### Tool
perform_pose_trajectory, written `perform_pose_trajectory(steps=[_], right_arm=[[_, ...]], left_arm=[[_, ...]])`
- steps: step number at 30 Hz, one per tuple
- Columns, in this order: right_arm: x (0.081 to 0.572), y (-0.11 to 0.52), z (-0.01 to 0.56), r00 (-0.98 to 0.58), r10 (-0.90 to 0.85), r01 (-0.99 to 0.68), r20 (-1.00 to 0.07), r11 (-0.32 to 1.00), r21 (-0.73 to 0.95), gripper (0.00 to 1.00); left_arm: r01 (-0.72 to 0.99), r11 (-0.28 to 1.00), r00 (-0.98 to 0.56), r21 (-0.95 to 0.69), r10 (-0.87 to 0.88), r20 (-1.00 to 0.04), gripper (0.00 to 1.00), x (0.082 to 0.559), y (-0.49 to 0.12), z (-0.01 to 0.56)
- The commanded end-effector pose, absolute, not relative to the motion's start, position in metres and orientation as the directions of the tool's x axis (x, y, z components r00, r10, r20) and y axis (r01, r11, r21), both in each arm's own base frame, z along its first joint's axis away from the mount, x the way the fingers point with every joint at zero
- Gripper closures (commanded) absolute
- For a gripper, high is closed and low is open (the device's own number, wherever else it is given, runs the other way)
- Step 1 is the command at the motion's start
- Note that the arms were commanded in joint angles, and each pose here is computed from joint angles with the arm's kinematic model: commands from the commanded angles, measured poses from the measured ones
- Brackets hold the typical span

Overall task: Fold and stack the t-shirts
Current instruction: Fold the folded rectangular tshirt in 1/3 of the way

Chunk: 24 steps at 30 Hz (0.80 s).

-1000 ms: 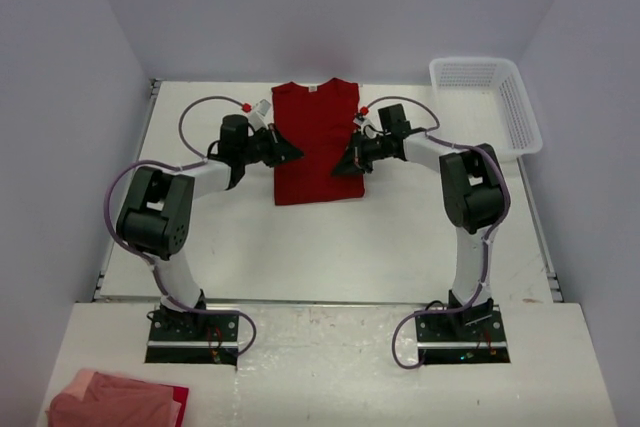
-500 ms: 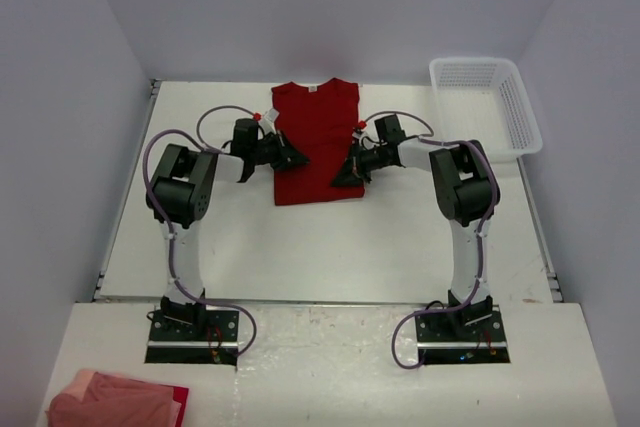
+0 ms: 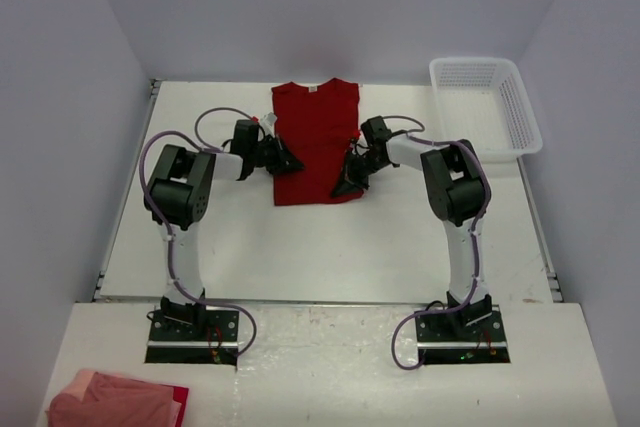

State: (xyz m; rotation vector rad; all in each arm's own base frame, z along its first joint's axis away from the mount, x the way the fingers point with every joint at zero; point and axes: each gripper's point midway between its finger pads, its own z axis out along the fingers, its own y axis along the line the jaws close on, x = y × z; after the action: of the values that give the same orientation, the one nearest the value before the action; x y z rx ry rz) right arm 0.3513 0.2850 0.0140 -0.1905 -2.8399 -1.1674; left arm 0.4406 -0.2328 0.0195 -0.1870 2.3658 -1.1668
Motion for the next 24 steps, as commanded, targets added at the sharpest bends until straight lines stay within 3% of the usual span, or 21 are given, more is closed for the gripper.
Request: perform_pose_trajectory(steps=[1, 8, 24], right_arm=[[0.335, 0.269, -0.010, -0.983, 0.096, 0.170, 0.159, 0.807, 0.565, 1.00], [0.318, 0.257, -0.020, -0.985, 0.108, 0.162, 0.134, 0.850, 0.502, 1.00], [0.253, 0.259, -0.040, -0.981, 0.116, 0.178, 0.154, 0.853, 0.491, 1.00]], left_arm=[[0.079, 0.689, -0.862, -0.720, -0.316, -0.397, 1.00, 0.441, -0.219, 0.024], [-0.025, 0.738, -0.878, -0.674, -0.339, -0.338, 1.00, 0.423, -0.205, -0.001], [-0.048, 0.783, -0.911, -0.620, -0.289, -0.295, 1.00, 0.351, -0.194, -0.029]])
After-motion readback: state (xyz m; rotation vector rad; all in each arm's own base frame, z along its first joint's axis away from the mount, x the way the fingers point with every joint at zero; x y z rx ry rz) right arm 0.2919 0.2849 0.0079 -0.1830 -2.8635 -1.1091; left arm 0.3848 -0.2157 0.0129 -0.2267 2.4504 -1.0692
